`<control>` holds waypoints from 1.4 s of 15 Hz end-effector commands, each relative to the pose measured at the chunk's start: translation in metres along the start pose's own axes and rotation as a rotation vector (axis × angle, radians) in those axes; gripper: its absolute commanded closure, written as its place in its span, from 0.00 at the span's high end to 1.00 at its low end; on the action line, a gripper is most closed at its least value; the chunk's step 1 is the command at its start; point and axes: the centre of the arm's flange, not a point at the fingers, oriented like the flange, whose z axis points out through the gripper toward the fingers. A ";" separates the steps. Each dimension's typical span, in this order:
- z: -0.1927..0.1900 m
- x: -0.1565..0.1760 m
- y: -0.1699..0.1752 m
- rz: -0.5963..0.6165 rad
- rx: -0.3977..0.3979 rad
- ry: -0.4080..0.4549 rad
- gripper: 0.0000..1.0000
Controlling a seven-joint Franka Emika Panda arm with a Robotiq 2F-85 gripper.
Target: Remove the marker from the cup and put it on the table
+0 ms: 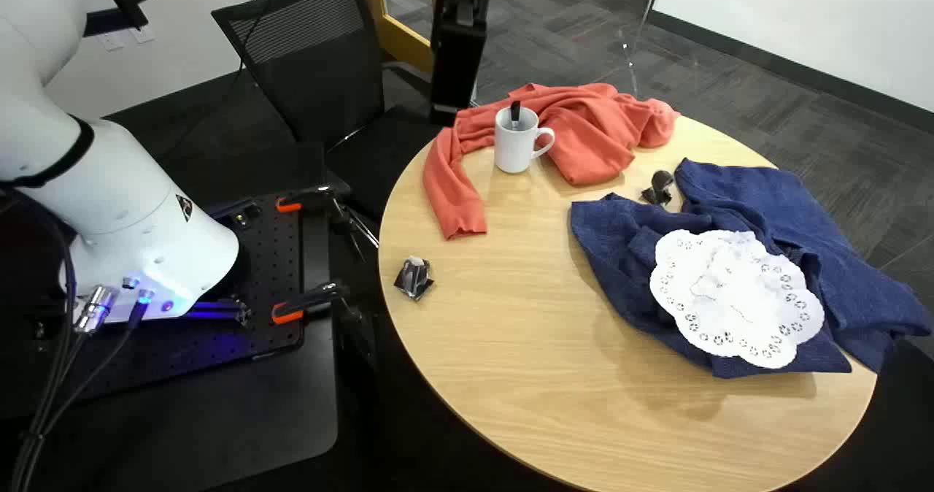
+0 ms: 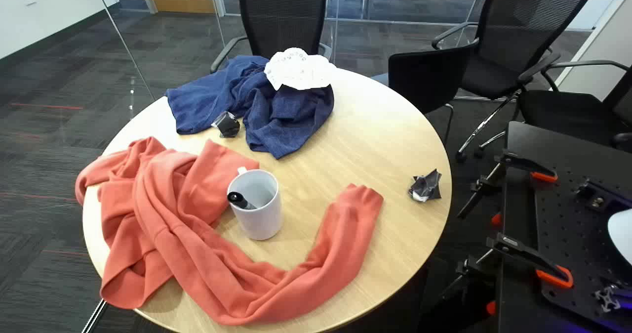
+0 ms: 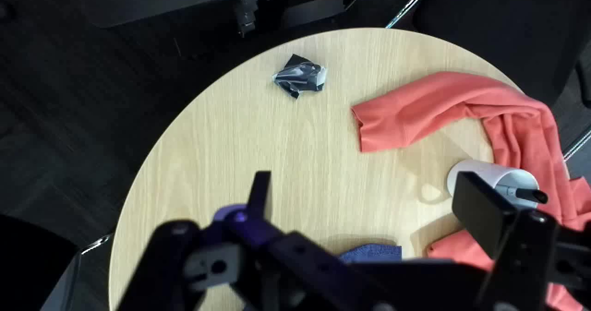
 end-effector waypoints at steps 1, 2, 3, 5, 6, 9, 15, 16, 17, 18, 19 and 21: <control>0.000 0.000 0.000 0.000 0.000 0.000 1.00; 0.000 0.000 0.000 0.000 0.000 0.000 1.00; 0.000 0.000 0.000 0.000 0.000 0.000 1.00; 0.000 0.000 0.000 0.000 0.000 0.000 1.00; 0.000 0.000 0.000 0.000 0.000 0.000 1.00; 0.002 0.009 -0.008 -0.013 -0.007 0.020 1.00; 0.021 0.038 -0.055 -0.193 -0.044 0.103 1.00; 0.026 0.044 -0.065 -0.233 -0.046 0.119 1.00; 0.031 0.049 -0.074 -0.277 -0.047 0.134 1.00; 0.037 0.054 -0.084 -0.322 -0.048 0.147 1.00; 0.042 0.057 -0.095 -0.365 -0.044 0.163 1.00; 0.051 0.063 -0.116 -0.457 -0.037 0.198 1.00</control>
